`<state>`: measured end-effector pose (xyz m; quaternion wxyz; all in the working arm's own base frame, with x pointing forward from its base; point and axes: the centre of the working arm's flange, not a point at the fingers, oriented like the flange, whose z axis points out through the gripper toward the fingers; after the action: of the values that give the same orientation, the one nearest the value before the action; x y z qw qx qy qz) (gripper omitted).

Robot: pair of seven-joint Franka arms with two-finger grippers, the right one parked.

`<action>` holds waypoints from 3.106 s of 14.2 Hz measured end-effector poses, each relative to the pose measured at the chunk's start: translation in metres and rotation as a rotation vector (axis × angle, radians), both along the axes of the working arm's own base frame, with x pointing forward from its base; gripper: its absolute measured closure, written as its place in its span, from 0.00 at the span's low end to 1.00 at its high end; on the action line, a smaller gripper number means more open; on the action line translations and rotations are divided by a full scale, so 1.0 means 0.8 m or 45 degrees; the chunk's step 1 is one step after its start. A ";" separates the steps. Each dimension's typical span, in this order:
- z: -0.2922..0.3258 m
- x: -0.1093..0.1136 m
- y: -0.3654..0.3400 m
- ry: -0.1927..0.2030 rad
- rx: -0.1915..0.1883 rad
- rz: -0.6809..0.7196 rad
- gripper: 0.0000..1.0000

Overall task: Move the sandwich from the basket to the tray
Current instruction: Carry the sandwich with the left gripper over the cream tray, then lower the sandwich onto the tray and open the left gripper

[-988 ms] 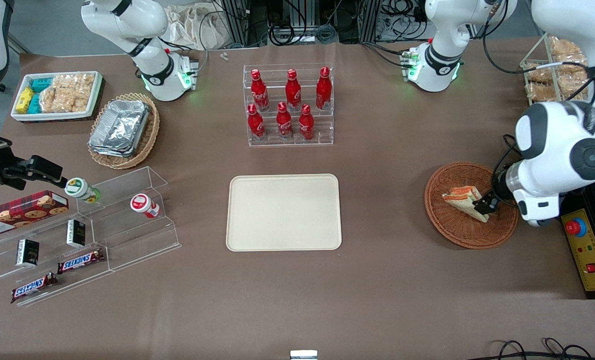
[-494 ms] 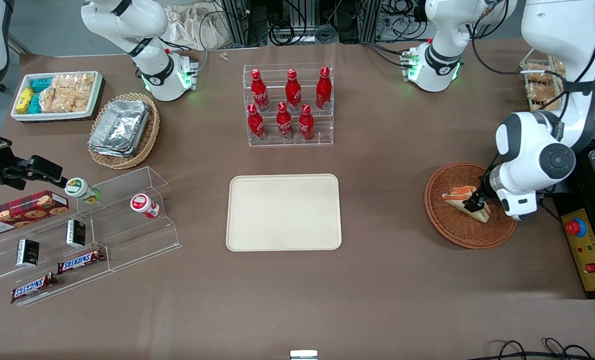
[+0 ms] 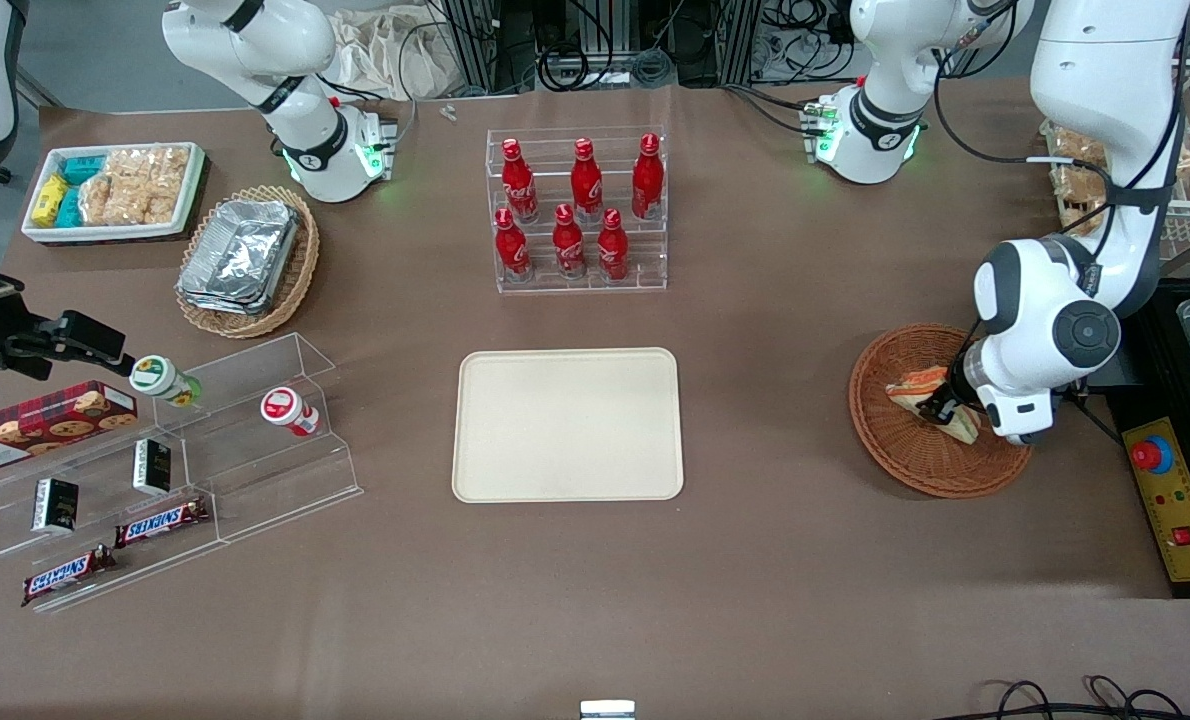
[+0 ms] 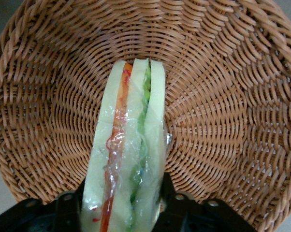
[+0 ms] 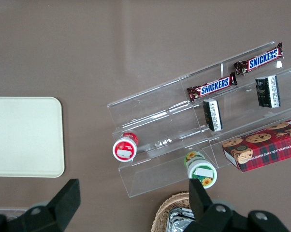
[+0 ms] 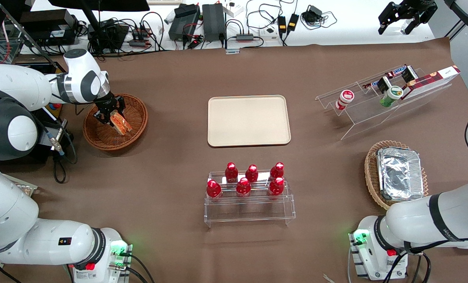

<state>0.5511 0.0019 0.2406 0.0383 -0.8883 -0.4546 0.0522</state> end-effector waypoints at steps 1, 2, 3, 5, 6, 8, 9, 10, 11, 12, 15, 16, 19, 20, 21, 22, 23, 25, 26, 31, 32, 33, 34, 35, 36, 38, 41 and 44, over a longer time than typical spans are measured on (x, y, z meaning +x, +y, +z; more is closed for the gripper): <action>0.003 0.002 0.000 -0.006 0.000 0.000 0.55; 0.010 0.005 -0.001 -0.017 -0.001 -0.001 0.62; 0.024 0.008 -0.002 -0.020 -0.002 -0.002 0.65; 0.079 0.011 -0.009 0.036 -0.013 -0.043 0.68; 0.116 0.010 -0.019 0.068 -0.022 -0.097 0.68; 0.190 -0.001 -0.065 0.115 -0.043 -0.265 0.77; 0.215 -0.011 -0.099 0.133 -0.049 -0.359 0.81; 0.231 -0.021 -0.138 0.145 -0.053 -0.460 0.81; 0.239 -0.031 -0.178 0.153 -0.058 -0.567 0.81; 0.245 -0.040 -0.215 0.153 -0.065 -0.661 0.81; 0.258 -0.066 -0.312 0.127 -0.110 -0.869 0.81; 0.260 -0.072 -0.340 0.114 -0.122 -0.923 0.81; 0.253 -0.076 -0.407 0.077 -0.168 -1.055 0.81; 0.244 -0.078 -0.427 0.064 -0.171 -1.106 0.81; 0.230 -0.084 -0.448 0.058 -0.155 -1.165 0.81; 0.214 -0.092 -0.469 0.057 -0.141 -1.210 0.81; 0.198 -0.098 -0.488 0.048 -0.130 -1.232 0.81; 0.164 -0.102 -0.518 0.009 -0.126 -1.240 0.81; 0.147 -0.099 -0.527 -0.011 -0.141 -1.237 0.81; 0.056 -0.068 -0.545 -0.122 -0.171 -1.174 0.81; 0.037 -0.063 -0.547 -0.127 -0.143 -1.170 0.81; 0.019 -0.059 -0.548 -0.130 -0.122 -1.166 0.81; 0.007 -0.056 -0.549 -0.128 -0.112 -1.163 0.81; -0.002 -0.054 -0.550 -0.124 -0.109 -1.160 0.81; -0.009 -0.052 -0.550 -0.117 -0.111 -1.159 0.81; -0.015 -0.050 -0.552 -0.114 -0.119 -1.155 0.81; -0.013 -0.044 -0.556 -0.133 -0.129 -1.152 0.67; -0.001 -0.040 -0.561 -0.156 -0.132 -1.147 0.39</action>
<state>0.5194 -0.4467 0.2396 -0.0145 -0.9997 -0.0211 0.0003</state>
